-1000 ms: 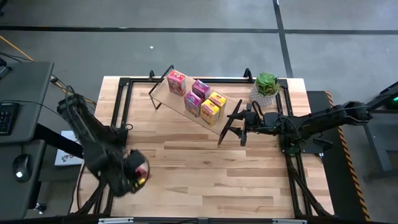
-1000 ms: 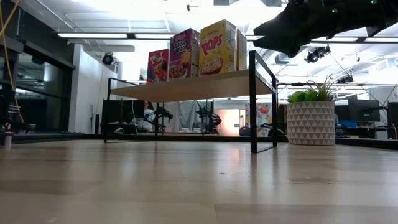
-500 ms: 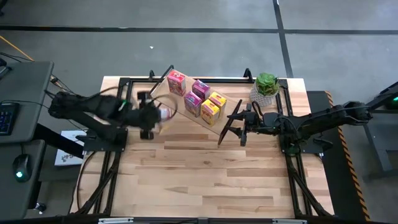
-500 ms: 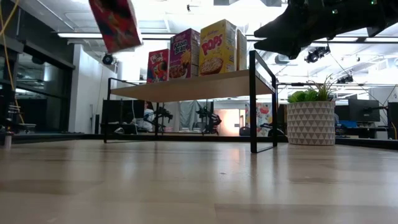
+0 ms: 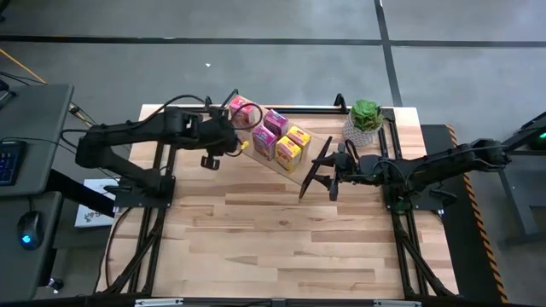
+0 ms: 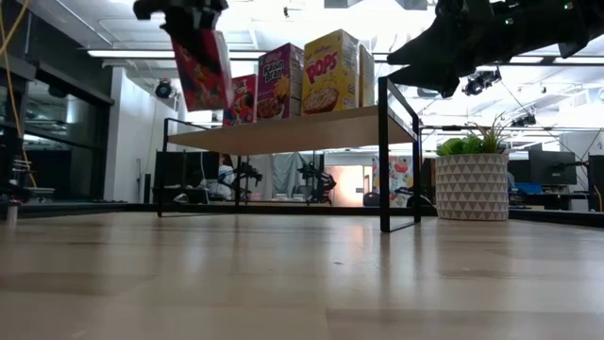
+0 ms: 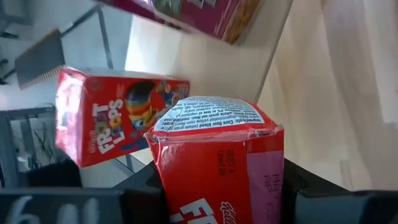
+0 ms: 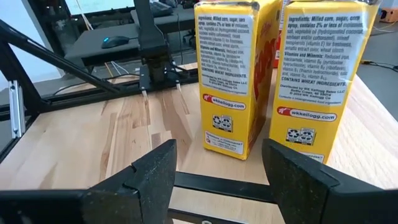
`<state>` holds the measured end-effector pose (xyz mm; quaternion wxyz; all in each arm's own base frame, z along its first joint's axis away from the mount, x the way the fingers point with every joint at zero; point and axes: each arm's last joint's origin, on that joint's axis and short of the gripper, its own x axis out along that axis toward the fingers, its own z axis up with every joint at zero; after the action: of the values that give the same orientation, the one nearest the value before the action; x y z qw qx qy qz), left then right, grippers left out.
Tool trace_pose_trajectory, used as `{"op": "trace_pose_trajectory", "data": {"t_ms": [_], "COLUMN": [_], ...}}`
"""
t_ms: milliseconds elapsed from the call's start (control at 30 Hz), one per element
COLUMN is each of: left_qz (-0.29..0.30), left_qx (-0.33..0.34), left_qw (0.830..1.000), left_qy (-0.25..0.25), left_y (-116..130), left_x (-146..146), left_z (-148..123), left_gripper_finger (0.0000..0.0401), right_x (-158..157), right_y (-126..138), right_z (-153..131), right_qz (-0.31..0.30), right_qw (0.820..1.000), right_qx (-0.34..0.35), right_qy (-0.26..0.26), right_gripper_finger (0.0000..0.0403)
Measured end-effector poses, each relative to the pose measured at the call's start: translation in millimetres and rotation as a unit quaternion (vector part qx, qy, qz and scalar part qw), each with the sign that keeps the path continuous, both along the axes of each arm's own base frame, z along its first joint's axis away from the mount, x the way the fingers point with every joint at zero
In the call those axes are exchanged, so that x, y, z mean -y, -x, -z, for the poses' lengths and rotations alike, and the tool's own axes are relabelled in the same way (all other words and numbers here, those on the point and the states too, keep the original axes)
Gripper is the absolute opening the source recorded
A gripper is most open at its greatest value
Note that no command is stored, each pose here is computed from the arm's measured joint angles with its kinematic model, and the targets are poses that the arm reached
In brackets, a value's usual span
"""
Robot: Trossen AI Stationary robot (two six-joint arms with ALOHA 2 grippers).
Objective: Stack cereal on shelf
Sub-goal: Put the red cereal box aligned with the other red cereal box on the shelf
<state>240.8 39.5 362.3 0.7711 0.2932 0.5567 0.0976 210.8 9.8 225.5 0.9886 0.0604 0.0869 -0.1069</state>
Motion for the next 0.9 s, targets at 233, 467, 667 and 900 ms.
{"op": "trace_pose_trajectory", "data": {"t_ms": [233,467,667,900], "left_qz": [-0.009,-0.008,0.020,0.026], "left_qx": [-0.030,-0.048,-0.046,-0.051], "left_qw": [0.999,0.998,0.998,0.998], "left_qy": [0.032,0.038,0.025,0.018], "left_y": [-12,-17,-20,-20], "left_x": [-21,-33,-35,-35], "left_z": [15,22,21,20], "left_gripper_finger": [0.0142,0.0143,0.0152,0.0201], "right_x": [0,0,0,0], "right_y": [0,0,0,0], "right_z": [0,0,0,0], "right_qz": [0.004,0.004,0.004,0.004], "right_qw": [1.000,1.000,1.000,1.000], "right_qx": [0.000,0.000,0.000,0.000], "right_qy": [-0.012,-0.012,-0.012,-0.011], "right_gripper_finger": [0.0229,0.0229,0.0229,0.0229]}}
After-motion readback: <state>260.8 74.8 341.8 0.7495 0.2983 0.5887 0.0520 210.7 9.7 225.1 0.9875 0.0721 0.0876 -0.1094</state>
